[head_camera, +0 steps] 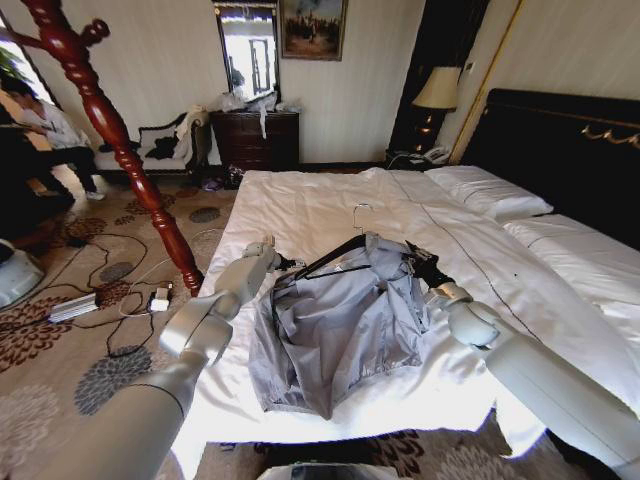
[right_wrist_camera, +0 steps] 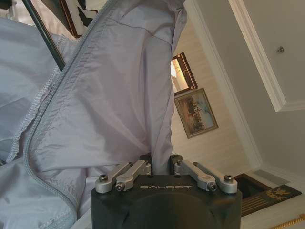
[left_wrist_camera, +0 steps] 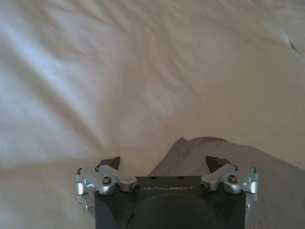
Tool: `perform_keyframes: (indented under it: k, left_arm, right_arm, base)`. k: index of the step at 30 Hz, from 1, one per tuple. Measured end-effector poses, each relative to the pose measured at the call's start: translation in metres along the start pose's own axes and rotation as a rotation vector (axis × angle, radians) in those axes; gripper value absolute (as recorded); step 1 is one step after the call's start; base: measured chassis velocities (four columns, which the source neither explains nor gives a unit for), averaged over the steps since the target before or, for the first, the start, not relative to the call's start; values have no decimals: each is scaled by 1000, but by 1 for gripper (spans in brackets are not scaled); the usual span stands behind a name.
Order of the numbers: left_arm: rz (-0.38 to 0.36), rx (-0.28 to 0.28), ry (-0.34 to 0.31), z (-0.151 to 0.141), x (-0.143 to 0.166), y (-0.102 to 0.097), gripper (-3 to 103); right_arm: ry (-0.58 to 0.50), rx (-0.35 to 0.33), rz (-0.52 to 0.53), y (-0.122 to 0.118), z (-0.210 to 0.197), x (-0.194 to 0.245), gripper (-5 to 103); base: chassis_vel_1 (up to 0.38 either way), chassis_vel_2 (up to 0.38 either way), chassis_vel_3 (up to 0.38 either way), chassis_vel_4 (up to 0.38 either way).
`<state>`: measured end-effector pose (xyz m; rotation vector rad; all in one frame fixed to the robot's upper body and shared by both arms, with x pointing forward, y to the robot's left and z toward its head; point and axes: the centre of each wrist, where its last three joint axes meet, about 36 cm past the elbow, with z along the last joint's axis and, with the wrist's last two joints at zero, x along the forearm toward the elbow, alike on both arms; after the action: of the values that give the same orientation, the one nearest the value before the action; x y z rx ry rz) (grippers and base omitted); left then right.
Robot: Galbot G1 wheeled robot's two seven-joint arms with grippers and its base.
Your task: Pick up the clothes from the bed and hang them on the clothes hanger.
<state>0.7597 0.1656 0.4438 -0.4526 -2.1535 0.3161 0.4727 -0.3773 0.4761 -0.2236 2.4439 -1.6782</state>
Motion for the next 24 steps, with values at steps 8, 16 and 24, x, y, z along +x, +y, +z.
perform_keyframes:
  k: [8,16,24]
  left_arm:
    - [-21,-36,25,11,-11,-3,96]
    - [-21,-47,25,17,-15,-6,69]
    - [-2,-64,38,21,-19,-11,36]
  right_arm:
    - [-5,-9,7,0,-3,-1,15]
    - [-4,-8,11,-2,-2,0,15]
    - [-3,-12,14,-2,-2,-2,15]
  base:
    - [0,0,0,0]
    - [0,0,0,0]
    - [0,0,0,0]
